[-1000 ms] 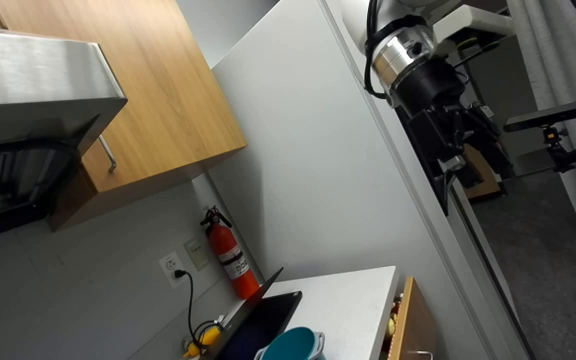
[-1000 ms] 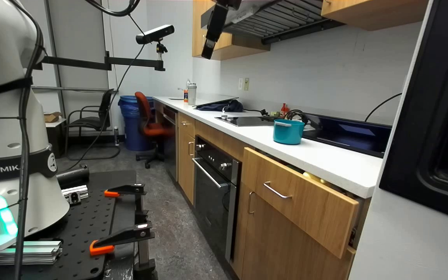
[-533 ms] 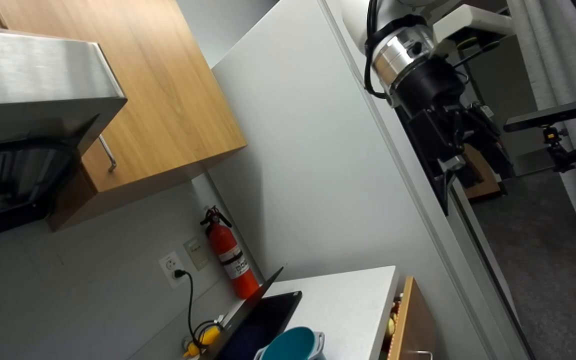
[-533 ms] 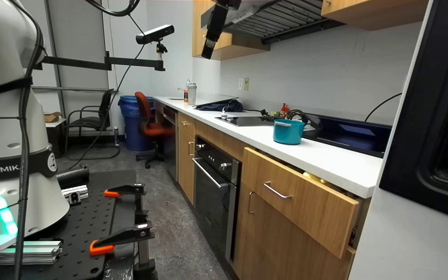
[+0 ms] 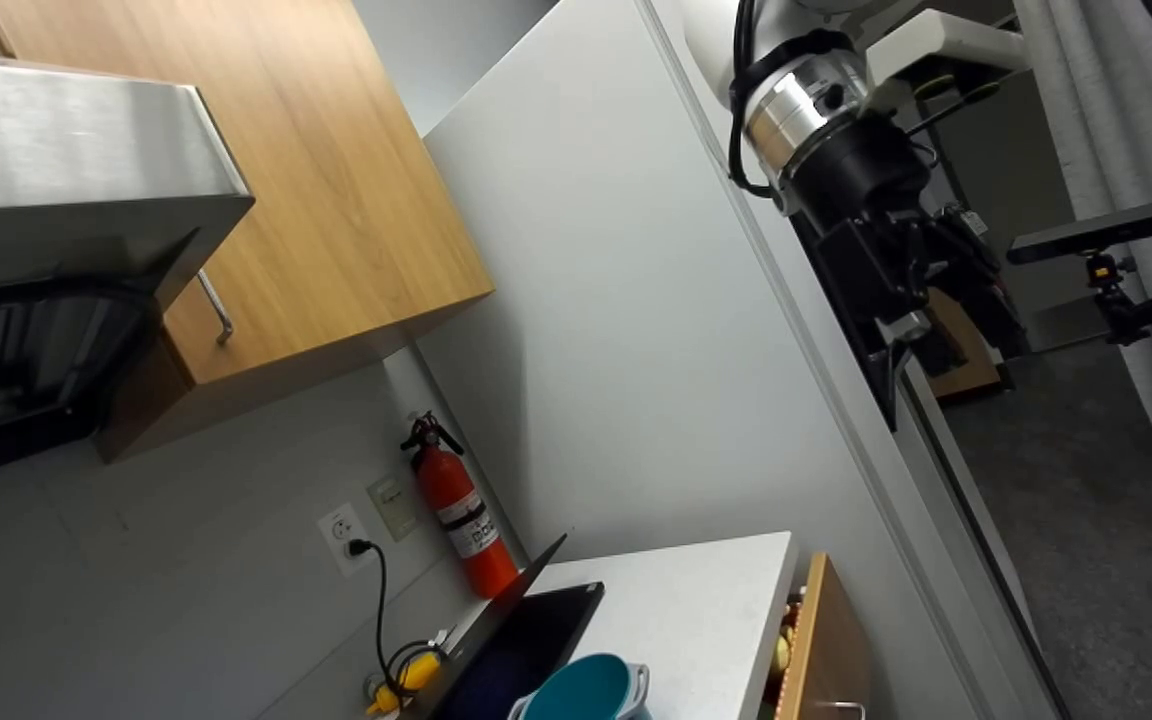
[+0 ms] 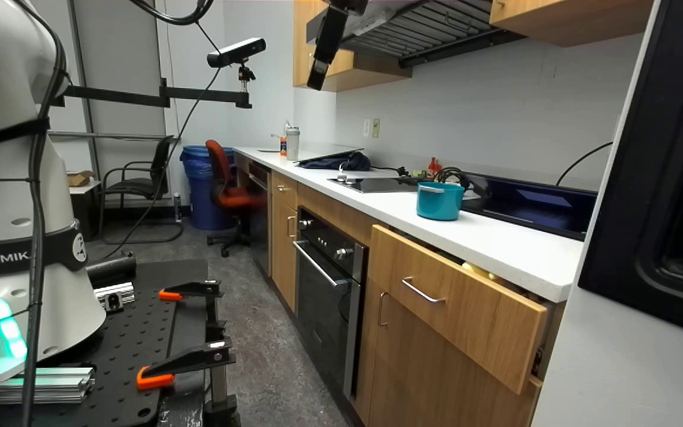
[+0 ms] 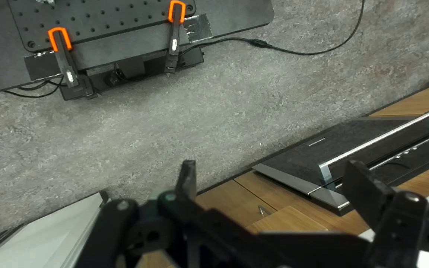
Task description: Open the top drawer of the cabinet to the right.
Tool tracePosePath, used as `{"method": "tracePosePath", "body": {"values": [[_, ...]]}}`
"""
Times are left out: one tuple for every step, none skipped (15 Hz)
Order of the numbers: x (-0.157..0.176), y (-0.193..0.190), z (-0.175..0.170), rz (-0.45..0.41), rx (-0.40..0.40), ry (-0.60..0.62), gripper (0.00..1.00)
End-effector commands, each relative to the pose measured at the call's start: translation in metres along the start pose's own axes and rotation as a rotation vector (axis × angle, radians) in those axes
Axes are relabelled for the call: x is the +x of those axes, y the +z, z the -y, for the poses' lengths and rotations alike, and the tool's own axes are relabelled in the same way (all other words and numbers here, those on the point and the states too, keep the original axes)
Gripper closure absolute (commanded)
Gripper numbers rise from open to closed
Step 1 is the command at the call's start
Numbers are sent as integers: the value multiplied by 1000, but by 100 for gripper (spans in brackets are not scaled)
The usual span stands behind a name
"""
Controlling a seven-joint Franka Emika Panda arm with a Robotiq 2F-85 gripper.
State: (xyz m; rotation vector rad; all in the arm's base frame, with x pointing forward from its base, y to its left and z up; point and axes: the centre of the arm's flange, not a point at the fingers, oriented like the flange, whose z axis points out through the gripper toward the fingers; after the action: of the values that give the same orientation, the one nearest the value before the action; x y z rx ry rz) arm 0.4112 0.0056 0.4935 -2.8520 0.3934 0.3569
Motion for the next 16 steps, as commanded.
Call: {"method": "tracePosePath", "body": {"values": [[2, -1, 0, -5, -4, -2, 0], [5, -1, 0, -9, -8, -2, 0], [8, -1, -1, -12, -14, -2, 0], [11, 0, -1, -12, -18, -2, 0], [14, 1, -2, -14, -26, 0, 0], [18, 2, -3, -19, -36, 3, 0], [22, 4, -5, -19, -49, 6, 0], [27, 7, -6, -17, -60, 9, 0], [31, 9, -7, -21, -70, 10, 0], [35, 13, -7, -25, -86, 7, 0], [39, 17, -8, -32, -101, 6, 0], [43, 22, -7, -35, -119, 0, 0], [47, 27, -7, -39, -135, -4, 0], [51, 32, -7, -39, -152, -11, 0], [55, 37, -7, -42, -166, -17, 0], [58, 42, -7, -45, -182, -23, 0]]}}
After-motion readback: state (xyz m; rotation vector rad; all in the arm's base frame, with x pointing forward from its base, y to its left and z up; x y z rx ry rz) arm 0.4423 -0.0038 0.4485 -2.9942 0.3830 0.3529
